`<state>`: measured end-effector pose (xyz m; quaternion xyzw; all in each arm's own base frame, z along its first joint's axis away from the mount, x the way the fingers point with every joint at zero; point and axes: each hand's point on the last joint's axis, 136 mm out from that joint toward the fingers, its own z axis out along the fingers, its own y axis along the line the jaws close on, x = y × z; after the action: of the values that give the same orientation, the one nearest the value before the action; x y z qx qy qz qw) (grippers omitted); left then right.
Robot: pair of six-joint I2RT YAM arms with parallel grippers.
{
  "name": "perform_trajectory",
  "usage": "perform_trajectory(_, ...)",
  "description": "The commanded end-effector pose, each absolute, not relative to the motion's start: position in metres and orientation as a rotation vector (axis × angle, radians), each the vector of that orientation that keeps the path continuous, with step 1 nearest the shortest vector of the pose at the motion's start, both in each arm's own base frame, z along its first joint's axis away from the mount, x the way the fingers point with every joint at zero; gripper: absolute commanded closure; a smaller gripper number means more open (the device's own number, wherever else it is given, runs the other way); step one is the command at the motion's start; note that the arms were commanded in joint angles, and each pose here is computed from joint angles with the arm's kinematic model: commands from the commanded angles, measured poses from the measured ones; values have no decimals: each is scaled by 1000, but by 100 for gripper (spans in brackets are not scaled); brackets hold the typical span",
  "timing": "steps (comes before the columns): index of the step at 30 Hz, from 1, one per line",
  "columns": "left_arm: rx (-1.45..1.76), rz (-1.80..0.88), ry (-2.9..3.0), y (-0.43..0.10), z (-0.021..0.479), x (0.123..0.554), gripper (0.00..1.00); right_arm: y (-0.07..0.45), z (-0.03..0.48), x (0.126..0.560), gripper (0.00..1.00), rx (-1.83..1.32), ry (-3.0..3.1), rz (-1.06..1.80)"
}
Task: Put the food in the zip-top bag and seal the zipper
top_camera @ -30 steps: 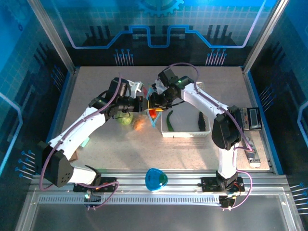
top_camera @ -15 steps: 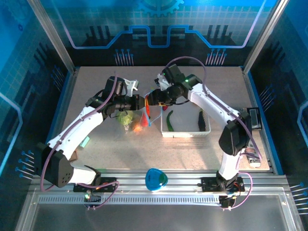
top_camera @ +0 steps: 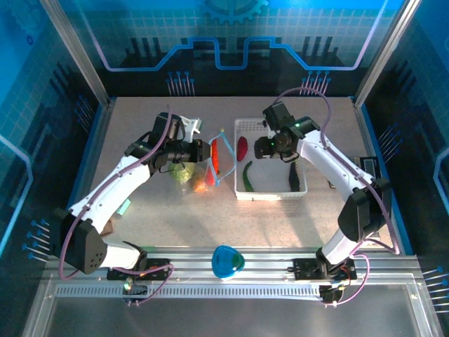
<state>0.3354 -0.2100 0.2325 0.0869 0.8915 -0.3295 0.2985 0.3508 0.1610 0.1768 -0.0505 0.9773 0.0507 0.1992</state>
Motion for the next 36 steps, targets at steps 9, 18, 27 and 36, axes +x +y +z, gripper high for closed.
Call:
perform_trajectory(9, 256, -816, 2396, -201, 224, 331, 83, 96, 112, 317, 38, -88, 2945, -349)
perform_trajectory(18, 260, -804, 2408, -197, 220, 330, 83, 85, 77, 311, 36, -89, 3035, -511)
perform_trajectory(27, 254, -805, 2412, -194, 217, 331, 83, 84, 53, 309, 35, -61, 3081, -552)
perform_trajectory(36, 246, -806, 2418, -192, 215, 331, 83, 80, 40, 309, 28, -39, 3100, -583)
